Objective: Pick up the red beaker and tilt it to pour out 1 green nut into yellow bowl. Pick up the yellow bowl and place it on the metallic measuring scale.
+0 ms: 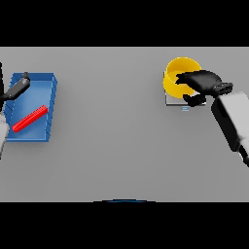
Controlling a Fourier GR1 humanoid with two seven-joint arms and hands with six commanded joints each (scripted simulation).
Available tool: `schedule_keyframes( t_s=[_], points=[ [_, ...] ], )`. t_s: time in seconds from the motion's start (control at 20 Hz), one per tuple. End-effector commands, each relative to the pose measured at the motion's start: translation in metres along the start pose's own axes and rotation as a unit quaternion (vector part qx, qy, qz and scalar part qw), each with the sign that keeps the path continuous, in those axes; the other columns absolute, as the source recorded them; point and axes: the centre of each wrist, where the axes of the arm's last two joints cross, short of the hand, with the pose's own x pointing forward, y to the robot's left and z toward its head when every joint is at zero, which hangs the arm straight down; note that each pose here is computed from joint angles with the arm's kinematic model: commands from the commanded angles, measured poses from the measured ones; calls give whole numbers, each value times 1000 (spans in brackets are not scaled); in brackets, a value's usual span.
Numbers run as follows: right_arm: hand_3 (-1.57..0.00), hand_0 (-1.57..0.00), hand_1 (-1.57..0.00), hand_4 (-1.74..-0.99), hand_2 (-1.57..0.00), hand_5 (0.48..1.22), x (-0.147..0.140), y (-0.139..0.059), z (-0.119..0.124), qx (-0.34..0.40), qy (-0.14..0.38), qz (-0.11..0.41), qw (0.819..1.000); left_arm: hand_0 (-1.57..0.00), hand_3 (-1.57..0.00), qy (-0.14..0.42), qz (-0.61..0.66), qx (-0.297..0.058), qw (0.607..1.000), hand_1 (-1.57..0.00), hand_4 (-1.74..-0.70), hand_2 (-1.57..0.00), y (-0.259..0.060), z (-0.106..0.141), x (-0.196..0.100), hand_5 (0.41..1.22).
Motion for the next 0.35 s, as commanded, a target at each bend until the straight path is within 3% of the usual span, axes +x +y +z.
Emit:
schedule_keyframes(
  t_s=[0.0, 0.3],
  points=[
    [-296, -84, -75, -1530, -99, 809, -1, 2, -1, 1, 1, 0, 1000, 1, 1, -2, 0, 1, 1000, 1, -726, 1, -2, 1, 1, 665],
    [-146, -21, -19, -1478, -25, 738, -6, -1, 4, 15, 26, -11, 999, 1, 1, -1, -1, 1, 1000, 1, -726, 1, -2, 3, 0, 665]
  ],
)
